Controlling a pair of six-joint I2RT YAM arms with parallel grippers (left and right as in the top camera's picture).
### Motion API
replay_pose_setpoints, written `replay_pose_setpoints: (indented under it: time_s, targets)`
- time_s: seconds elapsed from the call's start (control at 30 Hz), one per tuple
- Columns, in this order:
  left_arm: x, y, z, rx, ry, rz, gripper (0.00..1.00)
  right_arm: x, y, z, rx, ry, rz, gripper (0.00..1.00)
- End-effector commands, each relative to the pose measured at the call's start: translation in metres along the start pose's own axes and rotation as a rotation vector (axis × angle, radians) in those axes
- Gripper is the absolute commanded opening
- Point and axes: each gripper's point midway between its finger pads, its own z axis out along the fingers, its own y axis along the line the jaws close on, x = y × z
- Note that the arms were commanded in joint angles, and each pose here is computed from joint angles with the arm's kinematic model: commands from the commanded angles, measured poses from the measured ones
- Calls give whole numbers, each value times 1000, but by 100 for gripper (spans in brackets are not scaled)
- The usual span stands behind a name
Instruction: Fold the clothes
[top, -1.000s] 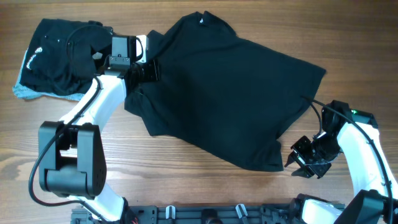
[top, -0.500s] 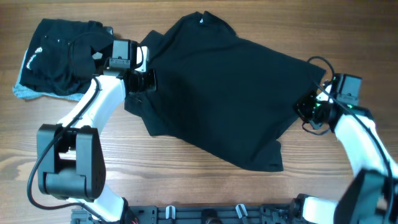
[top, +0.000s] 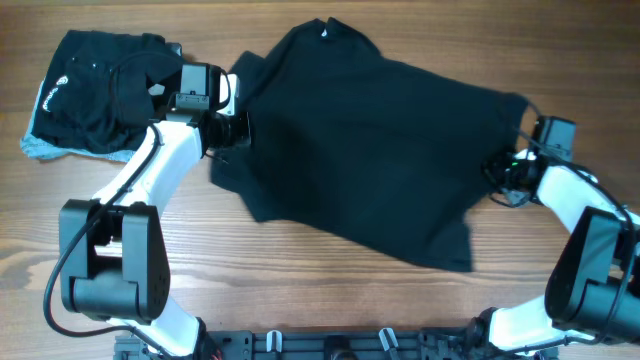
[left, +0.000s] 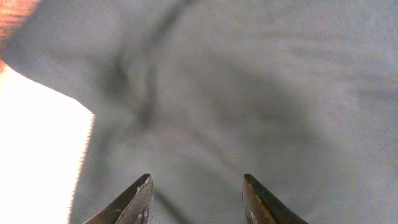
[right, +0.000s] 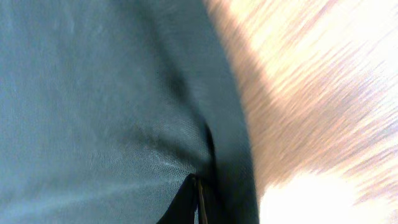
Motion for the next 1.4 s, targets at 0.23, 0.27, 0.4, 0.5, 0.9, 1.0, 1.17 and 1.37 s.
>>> replay_pose_setpoints:
  time_s: [0.23,0.27,0.4,0.5,0.9,1.0,1.17,1.37]
  targets:
    - [-10,-40,-4,159,-39,67,64,-79,39,-29,-136,-190,-151,34]
    - [-10,-45,-3,165,-43,103,63,-77,52,-38,-185,-167,-188,38]
    - [-7,-52,18,75,-56,261,54,-56,98,-102,-398,-91,-282,47]
    - [-3,-40,47,28,-35,258,38,-34,98,-131,-425,-47,-278,48]
    - [22,131,57,-372,48,-305,4,39,31,-92,-170,213,-236,46]
    - [17,131,50,-282,41,-353,4,63,29,-75,-163,270,-332,46]
    - [4,116,34,-260,0,-329,4,102,-1,-41,86,352,-377,41]
    - [-9,110,16,-245,-47,-310,8,99,-19,-18,207,328,-378,28]
